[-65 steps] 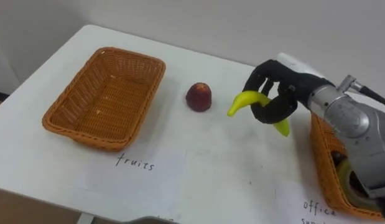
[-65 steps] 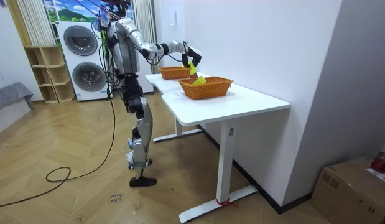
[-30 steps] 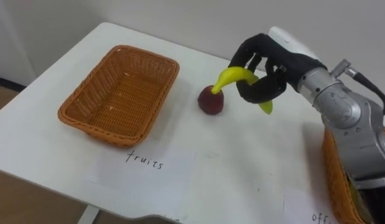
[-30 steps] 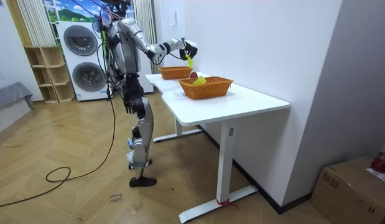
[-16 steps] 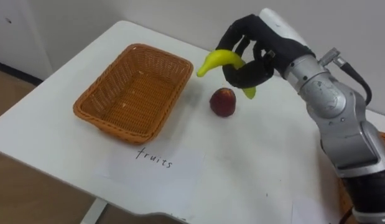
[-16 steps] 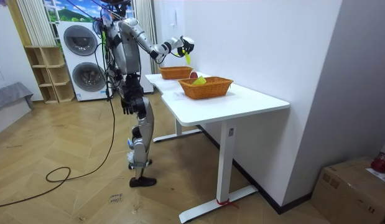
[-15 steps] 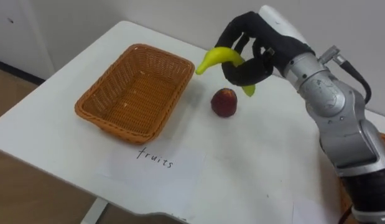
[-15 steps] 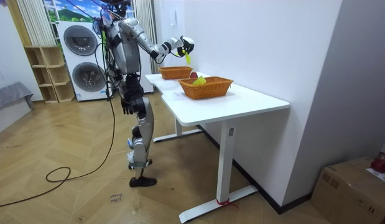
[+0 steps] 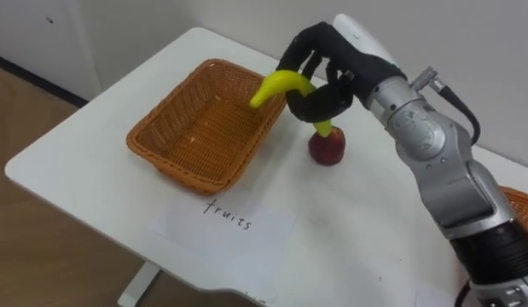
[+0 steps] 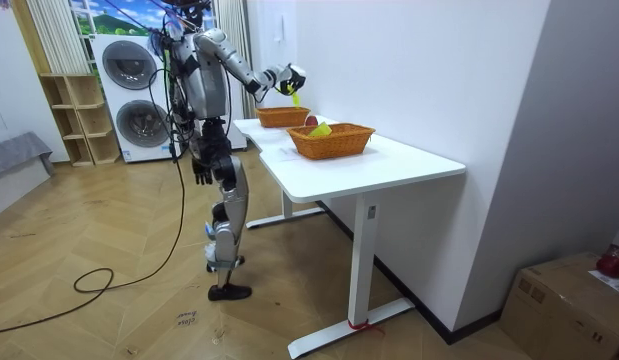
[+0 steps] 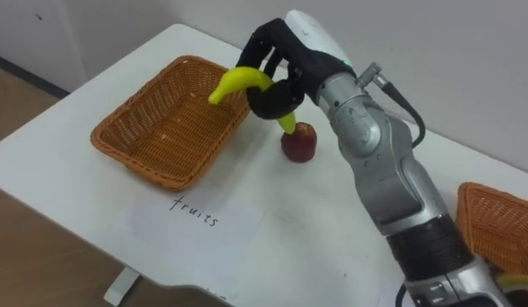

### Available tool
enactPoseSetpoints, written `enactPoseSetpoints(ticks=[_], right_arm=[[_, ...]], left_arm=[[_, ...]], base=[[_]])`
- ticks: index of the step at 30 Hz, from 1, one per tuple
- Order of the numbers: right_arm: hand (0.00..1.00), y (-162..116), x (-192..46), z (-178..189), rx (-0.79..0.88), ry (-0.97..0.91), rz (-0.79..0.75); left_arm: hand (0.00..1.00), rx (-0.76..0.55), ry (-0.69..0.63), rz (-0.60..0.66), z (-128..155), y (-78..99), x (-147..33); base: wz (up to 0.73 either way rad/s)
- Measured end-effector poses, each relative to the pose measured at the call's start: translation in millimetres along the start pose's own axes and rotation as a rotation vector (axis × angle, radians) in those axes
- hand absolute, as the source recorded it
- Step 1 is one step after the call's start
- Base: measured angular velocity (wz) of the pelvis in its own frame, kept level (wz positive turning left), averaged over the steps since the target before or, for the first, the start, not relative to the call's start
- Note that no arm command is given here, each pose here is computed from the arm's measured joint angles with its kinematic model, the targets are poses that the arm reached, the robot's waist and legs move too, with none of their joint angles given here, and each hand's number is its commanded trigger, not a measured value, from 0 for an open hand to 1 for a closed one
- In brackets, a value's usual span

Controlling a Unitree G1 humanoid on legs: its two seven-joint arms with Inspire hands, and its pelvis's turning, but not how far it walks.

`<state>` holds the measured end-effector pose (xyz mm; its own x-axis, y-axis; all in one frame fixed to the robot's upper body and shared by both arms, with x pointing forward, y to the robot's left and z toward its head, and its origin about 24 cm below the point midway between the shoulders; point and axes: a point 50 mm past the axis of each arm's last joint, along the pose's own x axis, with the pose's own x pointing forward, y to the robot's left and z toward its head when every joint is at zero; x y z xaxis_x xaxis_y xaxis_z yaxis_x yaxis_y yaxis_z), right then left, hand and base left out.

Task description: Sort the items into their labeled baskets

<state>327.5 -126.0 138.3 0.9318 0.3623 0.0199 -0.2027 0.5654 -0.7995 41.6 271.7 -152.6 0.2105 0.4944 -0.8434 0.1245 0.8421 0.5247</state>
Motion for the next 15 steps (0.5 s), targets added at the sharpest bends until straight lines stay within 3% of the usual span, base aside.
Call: enactPoseSetpoints(ticks=[7, 15], right_arm=[[1.0, 4, 3, -7, 0.01, 0.034, 0.006], [1.0, 16, 11, 11, 0.041, -0.013, 0.033]], left_arm=[[0.0, 0.003, -0.022, 0.012, 6, 2.5, -0.1], [0.0, 0.012, -0.012, 0.01, 4, 1.3, -0.7]], base=[[0.1], [0.07]])
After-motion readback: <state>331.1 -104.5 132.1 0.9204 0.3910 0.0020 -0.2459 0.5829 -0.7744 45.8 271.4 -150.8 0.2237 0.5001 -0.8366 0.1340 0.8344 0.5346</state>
